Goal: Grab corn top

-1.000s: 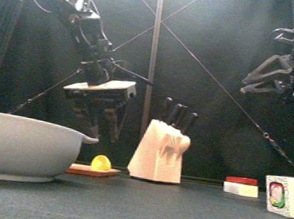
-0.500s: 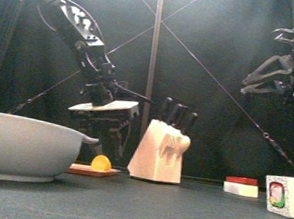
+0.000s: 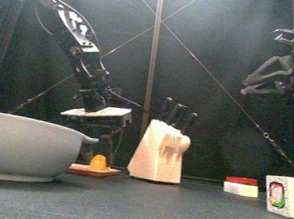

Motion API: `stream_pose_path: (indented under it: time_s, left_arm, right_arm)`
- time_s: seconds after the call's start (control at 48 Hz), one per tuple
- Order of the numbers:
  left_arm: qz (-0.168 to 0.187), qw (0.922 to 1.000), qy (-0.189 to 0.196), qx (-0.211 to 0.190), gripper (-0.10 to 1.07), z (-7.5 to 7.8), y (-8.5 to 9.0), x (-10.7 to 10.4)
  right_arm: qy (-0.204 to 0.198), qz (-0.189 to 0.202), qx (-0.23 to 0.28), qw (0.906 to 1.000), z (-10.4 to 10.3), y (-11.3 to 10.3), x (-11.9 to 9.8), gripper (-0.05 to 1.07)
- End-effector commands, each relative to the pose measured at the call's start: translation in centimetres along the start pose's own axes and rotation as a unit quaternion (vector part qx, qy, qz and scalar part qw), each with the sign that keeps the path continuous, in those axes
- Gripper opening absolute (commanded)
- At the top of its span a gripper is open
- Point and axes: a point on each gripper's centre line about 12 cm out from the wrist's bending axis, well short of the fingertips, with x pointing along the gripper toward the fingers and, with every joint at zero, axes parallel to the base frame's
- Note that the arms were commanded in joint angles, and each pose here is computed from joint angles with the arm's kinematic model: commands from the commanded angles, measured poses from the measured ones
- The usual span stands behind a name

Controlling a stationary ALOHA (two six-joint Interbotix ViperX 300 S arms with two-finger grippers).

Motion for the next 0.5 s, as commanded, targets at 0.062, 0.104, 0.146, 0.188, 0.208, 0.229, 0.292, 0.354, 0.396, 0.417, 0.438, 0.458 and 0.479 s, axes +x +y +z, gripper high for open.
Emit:
stream_pose_path:
  time_s: [0.062, 0.104, 0.146, 0.188, 0.208, 0.229, 0.292, 0.354, 0.396, 0.417, 0.438, 0.458, 0.479]
  left_arm:
    - [-0.004, 1.0, -0.004, -0.003, 0.85, 0.42, -0.2, -0.13]
    - [-0.001, 1.0, -0.003, -0.003, 0.85, 0.35, -0.11, 0.0]
    - [-0.001, 1.0, -0.003, -0.003, 0.84, 0.35, -0.11, 0.0]
    - [-0.002, 1.0, -0.003, -0.002, 0.84, 0.32, -0.19, 0.01]
    - [-0.001, 1.0, -0.002, -0.002, 0.83, 0.25, -0.15, 0.08]
    - [-0.001, 1.0, -0.002, -0.002, 0.82, 0.25, -0.15, 0.08]
    - [-0.001, 1.0, -0.002, -0.002, 0.8, 0.25, -0.15, 0.08]
    - [-0.001, 1.0, -0.002, -0.002, 0.76, 0.25, -0.15, 0.08]
    - [-0.002, 1.0, -0.002, -0.003, 0.74, 0.3, -0.15, -0.02]
    - [-0.003, 1.0, -0.003, -0.003, 0.73, 0.34, -0.18, -0.07]
    - [-0.003, 1.0, -0.003, -0.004, 0.72, 0.36, -0.16, -0.12]
    - [-0.005, 1.0, -0.004, -0.005, 0.71, 0.47, -0.21, -0.23]
    - [-0.005, 1.0, -0.005, -0.006, 0.71, 0.53, -0.14, -0.29]
  right_arm:
    - [-0.005, 0.003, -0.001, 1.0, 0.45, 0.2, 0.09, 0.7]
    - [-0.004, 0.002, -0.001, 1.0, 0.41, 0.18, 0.11, 0.7]
    - [-0.005, 0.003, -0.001, 1.0, 0.42, 0.19, 0.11, 0.7]
    - [-0.005, 0.003, -0.001, 1.0, 0.45, 0.2, 0.09, 0.7]
    - [-0.005, 0.003, -0.001, 1.0, 0.42, 0.19, 0.11, 0.7]
    - [-0.005, 0.002, -0.001, 1.0, 0.43, 0.19, 0.09, 0.7]
    - [-0.005, 0.003, -0.001, 1.0, 0.42, 0.19, 0.11, 0.7]
    - [-0.005, 0.003, -0.001, 1.0, 0.42, 0.19, 0.11, 0.7]
    - [-0.005, 0.003, -0.001, 1.0, 0.45, 0.2, 0.09, 0.7]
    - [-0.004, 0.002, -0.001, 1.0, 0.41, 0.18, 0.11, 0.7]
    - [-0.004, 0.002, -0.001, 1.0, 0.41, 0.18, 0.11, 0.7]
    - [-0.005, 0.002, -0.001, 1.0, 0.43, 0.19, 0.09, 0.7]
    - [-0.005, 0.002, -0.001, 1.0, 0.43, 0.19, 0.09, 0.7]
